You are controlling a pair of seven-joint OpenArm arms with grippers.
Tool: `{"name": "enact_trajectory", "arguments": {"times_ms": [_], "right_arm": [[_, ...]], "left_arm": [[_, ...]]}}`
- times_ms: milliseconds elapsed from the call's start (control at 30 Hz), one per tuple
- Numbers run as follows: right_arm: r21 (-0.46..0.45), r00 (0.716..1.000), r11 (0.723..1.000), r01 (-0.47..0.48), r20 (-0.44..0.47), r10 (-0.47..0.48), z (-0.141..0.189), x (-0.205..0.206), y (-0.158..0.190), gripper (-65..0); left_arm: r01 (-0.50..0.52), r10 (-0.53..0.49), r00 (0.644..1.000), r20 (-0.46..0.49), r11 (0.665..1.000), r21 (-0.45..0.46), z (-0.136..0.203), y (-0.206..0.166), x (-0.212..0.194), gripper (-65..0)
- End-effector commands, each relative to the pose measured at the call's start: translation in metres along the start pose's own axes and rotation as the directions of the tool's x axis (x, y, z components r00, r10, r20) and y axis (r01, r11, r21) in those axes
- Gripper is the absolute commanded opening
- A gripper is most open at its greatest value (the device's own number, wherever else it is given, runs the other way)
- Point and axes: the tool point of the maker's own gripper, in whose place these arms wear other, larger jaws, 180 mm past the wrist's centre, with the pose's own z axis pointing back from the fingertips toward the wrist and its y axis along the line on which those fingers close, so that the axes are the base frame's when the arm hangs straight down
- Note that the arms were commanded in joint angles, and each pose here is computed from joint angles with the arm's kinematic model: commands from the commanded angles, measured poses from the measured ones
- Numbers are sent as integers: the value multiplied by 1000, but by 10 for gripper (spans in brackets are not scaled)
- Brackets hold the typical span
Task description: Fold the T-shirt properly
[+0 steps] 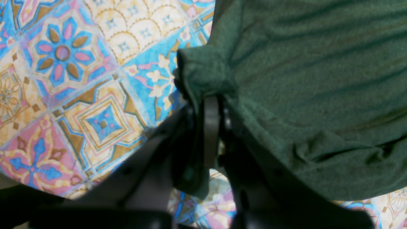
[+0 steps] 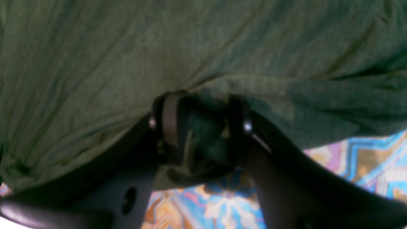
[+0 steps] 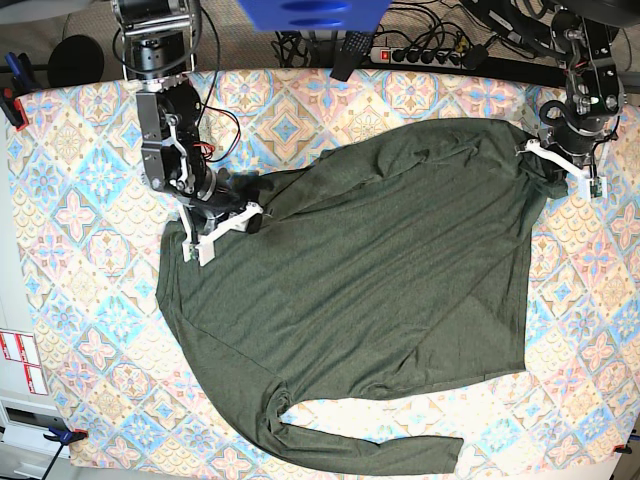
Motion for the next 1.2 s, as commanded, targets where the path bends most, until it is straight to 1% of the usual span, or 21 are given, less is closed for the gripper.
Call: {"name": "enact_trajectory", "arguments": {"times_ms": [0,167,400,600,833,900,1000,1067,1167], "right_arm": [[7,1000,1000,3,24,-3,0,9,0,-426],[-17,1000,1000,24,-3,-24,-8,-5,-11,-426],[-8,1000,1000,21,2,-21,-8,-4,-7,-425],[8,999,1000,5,45,-5,-11,26,3,-425],[8,999,1000,4,48,-5,-11,29,3,-425],[2,999,1000,9,33,-9,-15,28,1,-425],[-17,999,999,27,-35,-28,-23,13,-7,-423],[-29,998,999,37,-59,-38,-27,6,-12,-418],[-36,996,998,42,-72,-44,-29,1,-15,-379]], "left_arm": [[14,-14,999,41,1000,5,3,2,14,-650],[13,-13,999,40,1000,5,3,3,13,-650],[13,-13,999,38,1000,6,3,3,13,-650],[13,-13,999,38,1000,6,3,3,13,-650],[13,-13,999,38,1000,6,3,3,13,-650],[13,-13,999,38,1000,6,3,3,13,-650],[13,-13,999,38,1000,6,3,3,13,-650],[13,-13,999,38,1000,6,3,3,13,-650],[13,-13,999,38,1000,6,3,3,13,-650]]}}
